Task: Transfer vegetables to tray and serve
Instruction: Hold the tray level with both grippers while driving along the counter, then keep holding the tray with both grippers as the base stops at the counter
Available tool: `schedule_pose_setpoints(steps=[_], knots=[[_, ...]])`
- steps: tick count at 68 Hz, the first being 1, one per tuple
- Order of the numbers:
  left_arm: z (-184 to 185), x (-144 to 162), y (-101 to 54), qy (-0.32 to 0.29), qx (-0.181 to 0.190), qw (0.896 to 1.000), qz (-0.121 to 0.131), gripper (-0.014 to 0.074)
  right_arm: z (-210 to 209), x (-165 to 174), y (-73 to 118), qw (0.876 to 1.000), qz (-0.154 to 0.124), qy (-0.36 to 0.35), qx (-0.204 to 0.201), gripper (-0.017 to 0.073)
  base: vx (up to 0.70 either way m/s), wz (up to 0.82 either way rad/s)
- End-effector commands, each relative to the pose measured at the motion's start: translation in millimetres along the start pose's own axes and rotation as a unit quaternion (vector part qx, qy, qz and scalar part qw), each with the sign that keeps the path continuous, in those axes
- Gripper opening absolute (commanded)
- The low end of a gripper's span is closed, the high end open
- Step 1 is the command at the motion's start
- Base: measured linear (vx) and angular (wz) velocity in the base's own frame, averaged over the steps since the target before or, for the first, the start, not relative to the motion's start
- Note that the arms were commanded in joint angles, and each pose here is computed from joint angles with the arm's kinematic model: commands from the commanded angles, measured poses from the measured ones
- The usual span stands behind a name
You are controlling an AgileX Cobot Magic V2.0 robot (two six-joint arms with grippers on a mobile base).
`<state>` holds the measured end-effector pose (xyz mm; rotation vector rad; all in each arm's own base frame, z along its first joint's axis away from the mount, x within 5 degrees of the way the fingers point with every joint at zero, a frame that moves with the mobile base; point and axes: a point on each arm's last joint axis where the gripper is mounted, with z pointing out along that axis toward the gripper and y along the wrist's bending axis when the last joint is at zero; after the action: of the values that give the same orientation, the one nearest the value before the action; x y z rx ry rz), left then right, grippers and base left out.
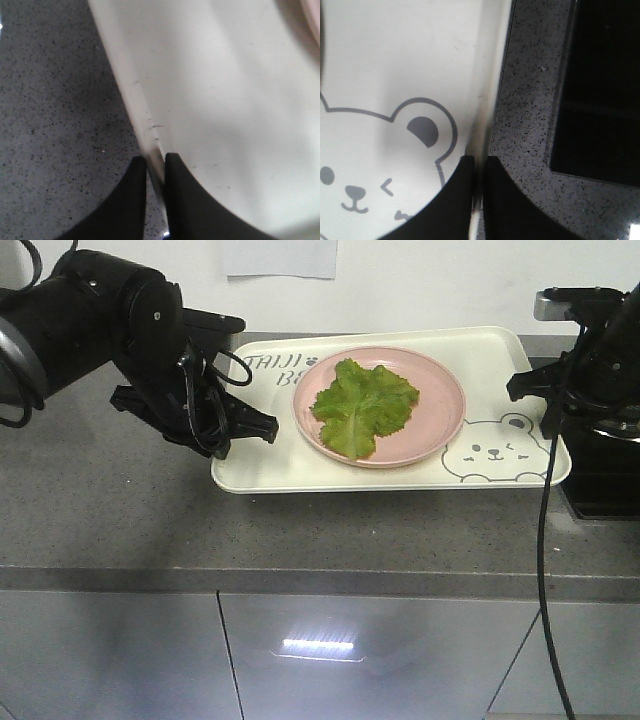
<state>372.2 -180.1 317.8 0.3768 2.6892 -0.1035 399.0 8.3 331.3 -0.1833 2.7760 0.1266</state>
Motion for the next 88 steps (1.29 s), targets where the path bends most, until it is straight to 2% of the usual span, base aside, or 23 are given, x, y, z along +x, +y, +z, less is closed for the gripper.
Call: schedule_pose_setpoints(steps=[1,88], knots=[[-42.8,-10.2,-14.4,-0.089,0.053,0.995,0.005,-0.0006,-31.3,0.0,15.6,0.999,-0.016,-0.040,-0.034,-0.0010,0.08,-0.01],[-42.8,-10.2,-14.4,-0.089,0.053,0.995,0.005,-0.0006,-31.3,0.0,15.6,0.999,-0.016,-0.040,-0.034,-0.0010,0.06,0.02]])
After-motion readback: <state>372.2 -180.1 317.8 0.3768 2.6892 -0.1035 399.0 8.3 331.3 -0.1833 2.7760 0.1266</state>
